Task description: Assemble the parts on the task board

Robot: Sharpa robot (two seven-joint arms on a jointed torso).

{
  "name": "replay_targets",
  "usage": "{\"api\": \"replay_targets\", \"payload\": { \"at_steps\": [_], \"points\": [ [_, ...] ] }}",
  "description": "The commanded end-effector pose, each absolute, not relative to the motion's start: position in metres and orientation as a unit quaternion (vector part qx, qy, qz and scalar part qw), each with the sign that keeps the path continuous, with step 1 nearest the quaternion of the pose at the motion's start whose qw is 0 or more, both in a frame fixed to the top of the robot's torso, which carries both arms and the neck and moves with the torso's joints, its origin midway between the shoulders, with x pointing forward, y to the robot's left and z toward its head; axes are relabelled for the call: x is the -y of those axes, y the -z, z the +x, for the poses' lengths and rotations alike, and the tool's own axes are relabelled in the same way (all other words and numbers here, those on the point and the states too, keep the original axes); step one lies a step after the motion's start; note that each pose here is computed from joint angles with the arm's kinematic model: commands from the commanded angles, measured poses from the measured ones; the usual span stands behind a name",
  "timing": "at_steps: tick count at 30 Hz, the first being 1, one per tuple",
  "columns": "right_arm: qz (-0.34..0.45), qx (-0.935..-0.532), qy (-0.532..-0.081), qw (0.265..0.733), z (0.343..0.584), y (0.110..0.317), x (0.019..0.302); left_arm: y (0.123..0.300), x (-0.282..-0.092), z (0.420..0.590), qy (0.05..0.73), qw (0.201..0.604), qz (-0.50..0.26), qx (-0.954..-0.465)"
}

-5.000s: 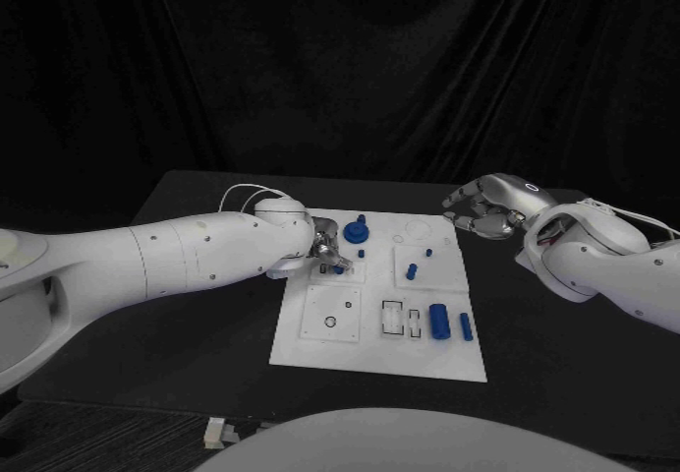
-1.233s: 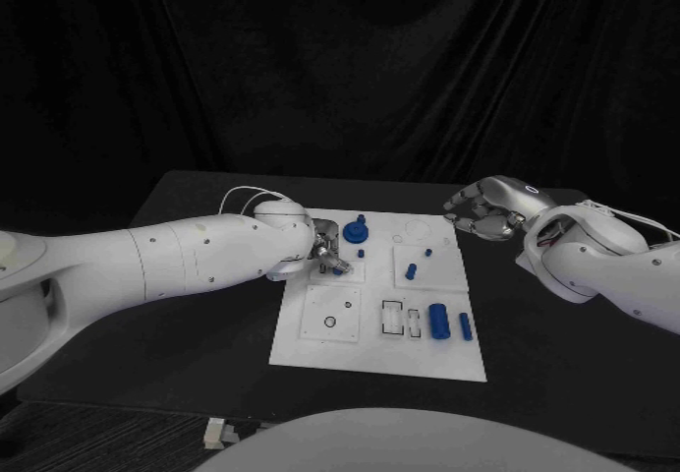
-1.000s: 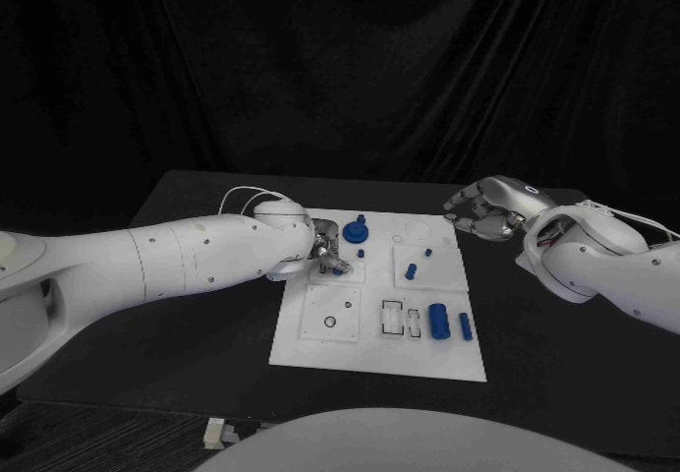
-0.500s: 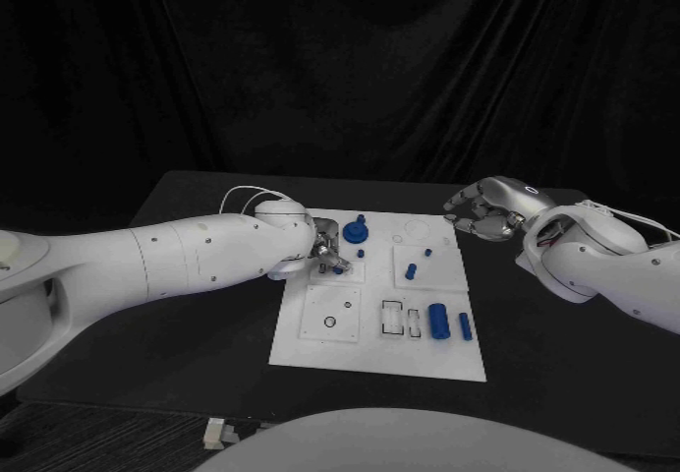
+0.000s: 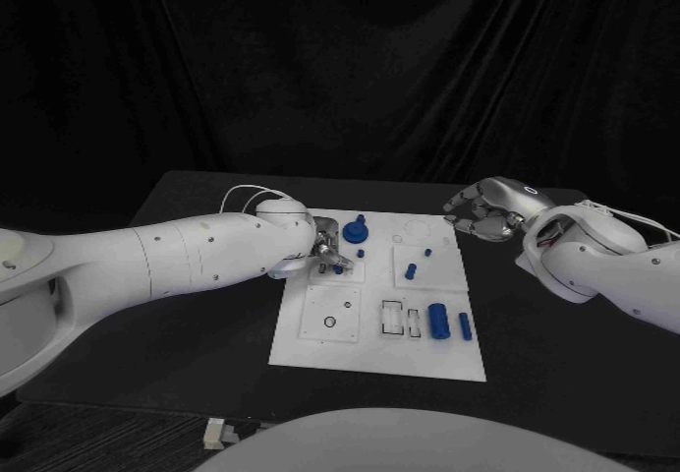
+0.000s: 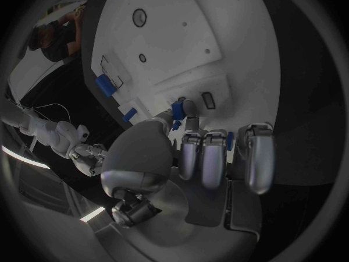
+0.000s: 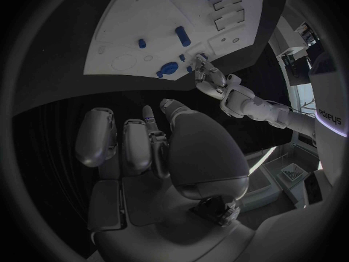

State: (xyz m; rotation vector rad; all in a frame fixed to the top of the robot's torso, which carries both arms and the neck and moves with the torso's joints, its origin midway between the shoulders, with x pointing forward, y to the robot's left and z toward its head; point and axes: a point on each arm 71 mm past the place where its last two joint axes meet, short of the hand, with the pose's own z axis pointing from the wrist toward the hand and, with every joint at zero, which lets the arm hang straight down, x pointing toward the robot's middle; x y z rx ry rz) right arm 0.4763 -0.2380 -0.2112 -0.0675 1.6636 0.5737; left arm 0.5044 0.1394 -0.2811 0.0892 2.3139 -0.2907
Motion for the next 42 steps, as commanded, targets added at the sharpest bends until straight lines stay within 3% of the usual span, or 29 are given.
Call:
{"api": "replay_targets", "payload": {
  "at_steps": [1,42],
  "points": [
    [-0.023,-0.736,-0.244,0.631,0.4763,0.2137,0.239,0.2823,-0.1378,0.5035,0.115,0.388,0.038,-0.914],
    [-0.021,-0.744,-0.239,0.624,0.4754,0.2191,0.2403,0.2836,-0.1419,0.5022,0.112,0.378,0.042,-0.918]
  ]
}}
